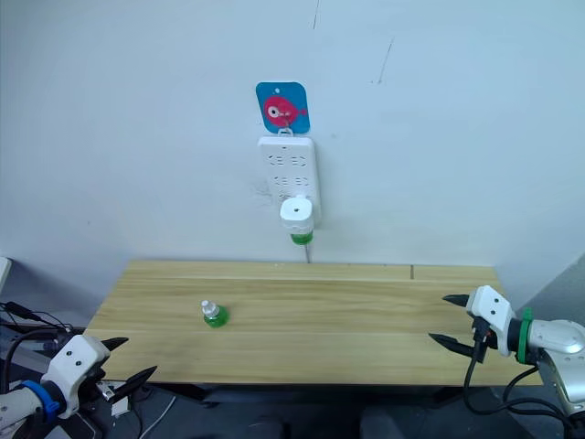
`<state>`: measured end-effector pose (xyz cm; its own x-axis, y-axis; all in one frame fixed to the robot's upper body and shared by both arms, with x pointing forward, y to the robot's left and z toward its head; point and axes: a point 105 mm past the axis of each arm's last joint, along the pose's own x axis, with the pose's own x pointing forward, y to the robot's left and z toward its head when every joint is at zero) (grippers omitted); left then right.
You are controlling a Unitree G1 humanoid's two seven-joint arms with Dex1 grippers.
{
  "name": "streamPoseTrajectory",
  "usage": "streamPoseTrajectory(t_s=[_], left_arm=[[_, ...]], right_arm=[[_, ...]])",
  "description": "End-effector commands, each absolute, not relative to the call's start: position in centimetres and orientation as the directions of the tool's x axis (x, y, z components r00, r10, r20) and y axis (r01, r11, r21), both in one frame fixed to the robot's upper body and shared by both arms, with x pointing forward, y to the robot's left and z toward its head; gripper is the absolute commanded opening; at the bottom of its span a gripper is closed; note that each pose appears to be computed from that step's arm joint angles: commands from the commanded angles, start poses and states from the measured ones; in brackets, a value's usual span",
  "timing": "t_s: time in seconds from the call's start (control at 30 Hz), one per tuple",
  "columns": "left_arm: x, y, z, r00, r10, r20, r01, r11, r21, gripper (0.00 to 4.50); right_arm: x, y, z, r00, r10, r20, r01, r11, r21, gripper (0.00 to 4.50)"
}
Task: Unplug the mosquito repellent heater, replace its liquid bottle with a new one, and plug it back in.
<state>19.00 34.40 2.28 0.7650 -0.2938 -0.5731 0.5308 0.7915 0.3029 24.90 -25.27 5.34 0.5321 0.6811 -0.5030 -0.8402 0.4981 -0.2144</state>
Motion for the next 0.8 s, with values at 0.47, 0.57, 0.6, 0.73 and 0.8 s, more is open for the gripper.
streamPoseTrajectory(t_s=[0.47, 0.57, 0.6, 0.73, 0.8], left_arm=[[20.2, 33.3, 6.2, 0.760, -0.364, -0.539, 0.565, 0.779, 0.272, 4.50], [20.1, 33.4, 6.2, 0.757, -0.367, -0.541, 0.567, 0.781, 0.263, 4.50], [20.0, 33.4, 6.2, 0.754, -0.371, -0.543, 0.569, 0.781, 0.257, 4.50], [19.6, 33.8, 5.9, 0.750, -0.347, -0.563, 0.569, 0.773, 0.282, 4.50], [19.3, 33.9, 5.6, 0.741, -0.350, -0.573, 0.575, 0.772, 0.272, 4.50]], right_arm=[[25.3, -24.9, 6.0, 0.550, 0.686, -0.476, -0.834, 0.487, -0.261, 4.48], [25.2, -24.8, 5.9, 0.547, 0.687, -0.477, -0.835, 0.484, -0.261, 4.48], [25.2, -24.7, 5.9, 0.546, 0.688, -0.478, -0.836, 0.483, -0.261, 4.48], [25.1, -24.5, 6.0, 0.544, 0.690, -0.477, -0.837, 0.480, -0.261, 4.48], [25.1, -24.4, 6.1, 0.545, 0.691, -0.475, -0.837, 0.480, -0.261, 4.48]])
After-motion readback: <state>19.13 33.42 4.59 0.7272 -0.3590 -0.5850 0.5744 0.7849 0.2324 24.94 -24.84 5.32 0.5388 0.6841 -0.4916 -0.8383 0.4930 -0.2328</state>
